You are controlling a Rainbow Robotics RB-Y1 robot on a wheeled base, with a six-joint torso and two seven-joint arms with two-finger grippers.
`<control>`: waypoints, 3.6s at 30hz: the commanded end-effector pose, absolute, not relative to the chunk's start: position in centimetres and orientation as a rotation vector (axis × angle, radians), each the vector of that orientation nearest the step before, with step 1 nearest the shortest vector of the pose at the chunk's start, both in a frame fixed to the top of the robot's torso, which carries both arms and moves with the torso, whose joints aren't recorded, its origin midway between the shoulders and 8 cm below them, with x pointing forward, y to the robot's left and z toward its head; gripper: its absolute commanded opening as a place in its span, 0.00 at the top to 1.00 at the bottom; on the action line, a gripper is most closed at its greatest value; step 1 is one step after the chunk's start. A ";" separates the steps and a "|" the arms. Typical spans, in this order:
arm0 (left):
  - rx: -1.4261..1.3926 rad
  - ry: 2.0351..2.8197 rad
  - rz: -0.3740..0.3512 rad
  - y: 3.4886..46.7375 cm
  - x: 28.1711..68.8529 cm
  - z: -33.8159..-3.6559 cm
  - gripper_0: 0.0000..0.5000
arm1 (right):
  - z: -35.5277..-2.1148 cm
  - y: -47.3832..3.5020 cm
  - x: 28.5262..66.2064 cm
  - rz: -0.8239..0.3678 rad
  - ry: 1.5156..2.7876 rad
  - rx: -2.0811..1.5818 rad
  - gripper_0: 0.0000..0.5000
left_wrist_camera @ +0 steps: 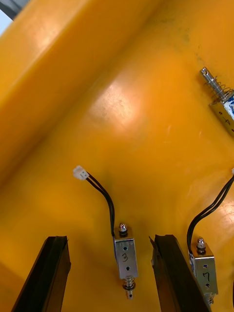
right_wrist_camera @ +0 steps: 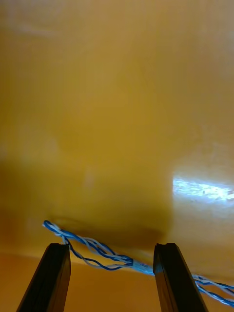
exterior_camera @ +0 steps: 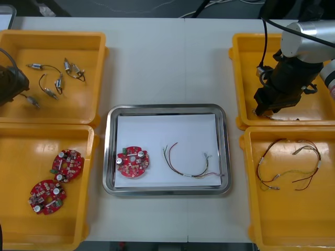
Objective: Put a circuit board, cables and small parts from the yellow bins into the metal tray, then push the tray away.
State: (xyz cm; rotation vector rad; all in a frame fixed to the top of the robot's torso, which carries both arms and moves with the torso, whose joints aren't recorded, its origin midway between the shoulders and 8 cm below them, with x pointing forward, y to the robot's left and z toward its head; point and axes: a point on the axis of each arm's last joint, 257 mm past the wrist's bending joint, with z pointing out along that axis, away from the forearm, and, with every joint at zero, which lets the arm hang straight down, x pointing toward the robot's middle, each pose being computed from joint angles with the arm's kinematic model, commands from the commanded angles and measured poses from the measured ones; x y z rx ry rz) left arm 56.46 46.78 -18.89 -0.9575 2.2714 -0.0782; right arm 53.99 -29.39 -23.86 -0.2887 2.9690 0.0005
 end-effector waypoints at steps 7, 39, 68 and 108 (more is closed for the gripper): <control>-0.894 2.283 -0.117 43.7 58.6 -19.2 0.00 | -23.9 -27.4 53.9 0.032 2.979 -0.270 0.00; -0.871 2.327 -0.130 42.3 58.2 -19.7 1.00 | -23.5 -29.4 54.6 0.036 2.942 -0.205 1.00; -0.482 2.497 -0.039 32.1 50.1 -10.0 1.00 | -10.6 -31.8 64.9 -0.115 2.498 -0.198 1.00; 0.081 2.538 -0.099 13.8 45.5 -17.1 1.00 | -14.7 -34.5 63.5 -0.051 2.585 -0.261 0.03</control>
